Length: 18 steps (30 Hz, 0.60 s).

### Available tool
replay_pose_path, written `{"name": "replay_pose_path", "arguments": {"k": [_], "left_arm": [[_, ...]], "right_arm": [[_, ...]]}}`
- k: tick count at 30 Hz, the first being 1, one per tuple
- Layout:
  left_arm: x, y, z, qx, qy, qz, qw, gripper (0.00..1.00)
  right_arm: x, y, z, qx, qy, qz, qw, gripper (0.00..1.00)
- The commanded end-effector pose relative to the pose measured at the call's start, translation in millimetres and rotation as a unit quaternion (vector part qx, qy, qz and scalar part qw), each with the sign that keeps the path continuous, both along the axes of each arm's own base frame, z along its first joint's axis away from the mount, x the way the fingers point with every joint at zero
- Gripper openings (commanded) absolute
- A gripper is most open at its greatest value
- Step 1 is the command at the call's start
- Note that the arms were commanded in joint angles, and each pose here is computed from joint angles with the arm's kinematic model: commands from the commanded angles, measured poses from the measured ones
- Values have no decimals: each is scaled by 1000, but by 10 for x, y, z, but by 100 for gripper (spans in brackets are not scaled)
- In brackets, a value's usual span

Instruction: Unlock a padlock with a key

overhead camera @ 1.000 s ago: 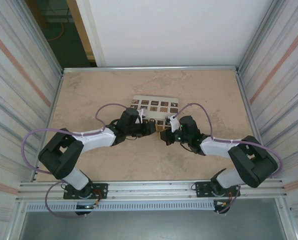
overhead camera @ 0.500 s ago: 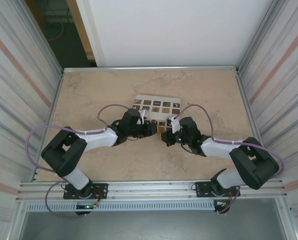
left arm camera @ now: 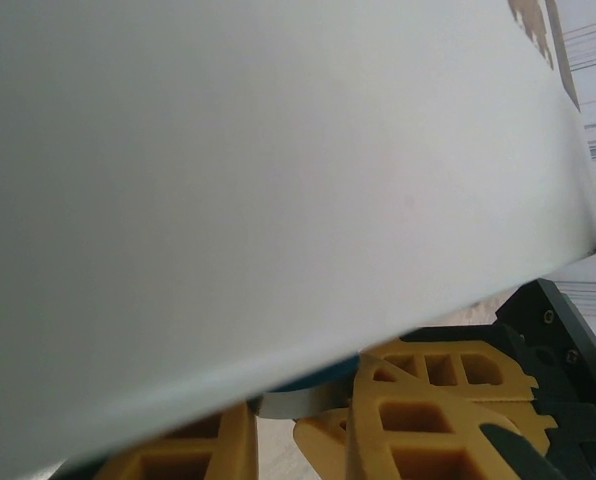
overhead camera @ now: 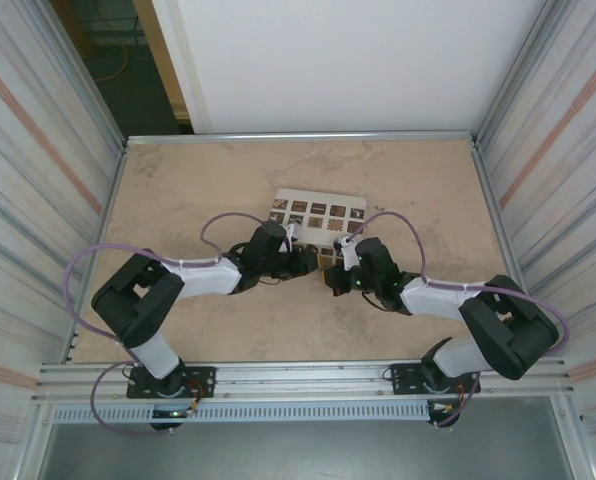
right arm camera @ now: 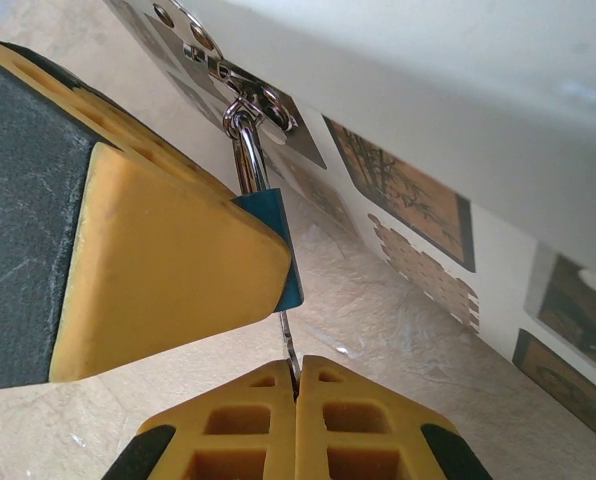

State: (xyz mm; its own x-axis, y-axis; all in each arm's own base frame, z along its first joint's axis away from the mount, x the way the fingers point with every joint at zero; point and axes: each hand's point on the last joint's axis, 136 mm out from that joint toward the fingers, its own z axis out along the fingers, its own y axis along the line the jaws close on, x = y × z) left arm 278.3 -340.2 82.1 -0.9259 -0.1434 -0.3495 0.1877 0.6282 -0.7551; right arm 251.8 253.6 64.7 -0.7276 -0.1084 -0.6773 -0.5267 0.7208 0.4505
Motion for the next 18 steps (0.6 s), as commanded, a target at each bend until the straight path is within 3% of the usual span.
{"name": "replay_pose_path", "arguments": {"k": [1, 18], "left_arm": [[359, 116, 41, 4, -45, 71, 996, 18], [449, 156, -355, 23, -48, 114, 992, 17]], "right_arm": [[-211, -24, -214, -27, 45, 23, 998, 0], [-262, -85, -541, -47, 94, 8, 994, 0]]}}
